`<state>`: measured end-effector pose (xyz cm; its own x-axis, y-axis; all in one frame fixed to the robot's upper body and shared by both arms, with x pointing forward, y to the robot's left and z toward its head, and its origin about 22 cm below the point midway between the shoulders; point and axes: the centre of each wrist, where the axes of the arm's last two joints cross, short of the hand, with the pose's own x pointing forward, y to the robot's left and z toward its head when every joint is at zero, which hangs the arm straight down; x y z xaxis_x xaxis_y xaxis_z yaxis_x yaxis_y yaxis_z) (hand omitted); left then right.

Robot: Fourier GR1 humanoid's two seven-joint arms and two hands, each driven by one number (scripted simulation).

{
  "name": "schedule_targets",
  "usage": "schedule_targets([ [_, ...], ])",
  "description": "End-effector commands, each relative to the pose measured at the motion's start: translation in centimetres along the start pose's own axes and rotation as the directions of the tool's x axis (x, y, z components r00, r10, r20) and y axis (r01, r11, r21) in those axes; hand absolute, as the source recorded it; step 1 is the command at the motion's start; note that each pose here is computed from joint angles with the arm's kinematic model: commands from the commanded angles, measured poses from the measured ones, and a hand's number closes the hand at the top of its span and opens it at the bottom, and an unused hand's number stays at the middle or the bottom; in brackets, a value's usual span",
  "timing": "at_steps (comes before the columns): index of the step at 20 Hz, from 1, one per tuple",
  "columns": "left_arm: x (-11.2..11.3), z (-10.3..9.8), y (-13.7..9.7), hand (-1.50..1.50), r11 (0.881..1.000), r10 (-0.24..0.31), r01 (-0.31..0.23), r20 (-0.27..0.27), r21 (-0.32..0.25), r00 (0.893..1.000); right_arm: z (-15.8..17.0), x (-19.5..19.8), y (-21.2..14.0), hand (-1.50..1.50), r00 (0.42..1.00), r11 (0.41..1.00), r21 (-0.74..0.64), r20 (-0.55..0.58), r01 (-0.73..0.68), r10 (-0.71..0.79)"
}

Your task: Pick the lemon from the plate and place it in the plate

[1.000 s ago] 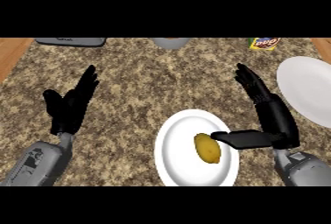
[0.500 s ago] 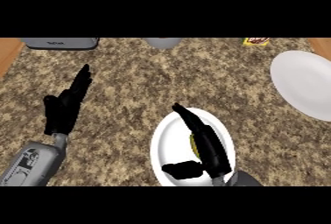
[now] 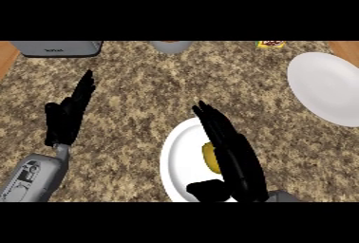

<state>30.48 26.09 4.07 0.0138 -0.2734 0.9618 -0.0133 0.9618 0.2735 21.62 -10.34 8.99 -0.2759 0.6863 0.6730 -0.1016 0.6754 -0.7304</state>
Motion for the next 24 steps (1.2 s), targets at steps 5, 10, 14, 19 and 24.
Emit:
schedule_targets([
  [5,-0.5,0.3,-0.8,0.00,1.000,0.006,-0.006,-0.008,-0.017,1.000,-0.4,3.4,-5.3,-1.50,0.936,0.930,0.277,-0.187,-0.241,0.298],
  [10,0.4,-0.1,0.0,0.00,1.000,0.003,-0.003,0.001,0.013,1.000,-0.8,5.0,-8.2,-1.50,0.901,0.896,0.360,-0.244,-0.259,0.358],
  [14,-0.1,0.5,-1.0,0.00,1.000,-0.008,0.008,0.005,-0.008,1.000,-1.5,4.6,-5.4,-1.50,0.888,0.887,0.406,-0.293,-0.221,0.355],
  [19,-0.2,0.7,-0.2,0.00,1.000,-0.010,0.010,0.012,-0.012,1.000,-1.9,2.7,-4.1,-1.50,0.885,0.880,0.428,-0.304,-0.204,0.353],
  [24,0.4,1.1,-1.3,0.00,1.000,0.000,0.000,0.004,-0.015,1.000,-4.3,1.0,-3.0,-1.50,0.833,0.826,0.504,-0.322,-0.252,0.450],
])
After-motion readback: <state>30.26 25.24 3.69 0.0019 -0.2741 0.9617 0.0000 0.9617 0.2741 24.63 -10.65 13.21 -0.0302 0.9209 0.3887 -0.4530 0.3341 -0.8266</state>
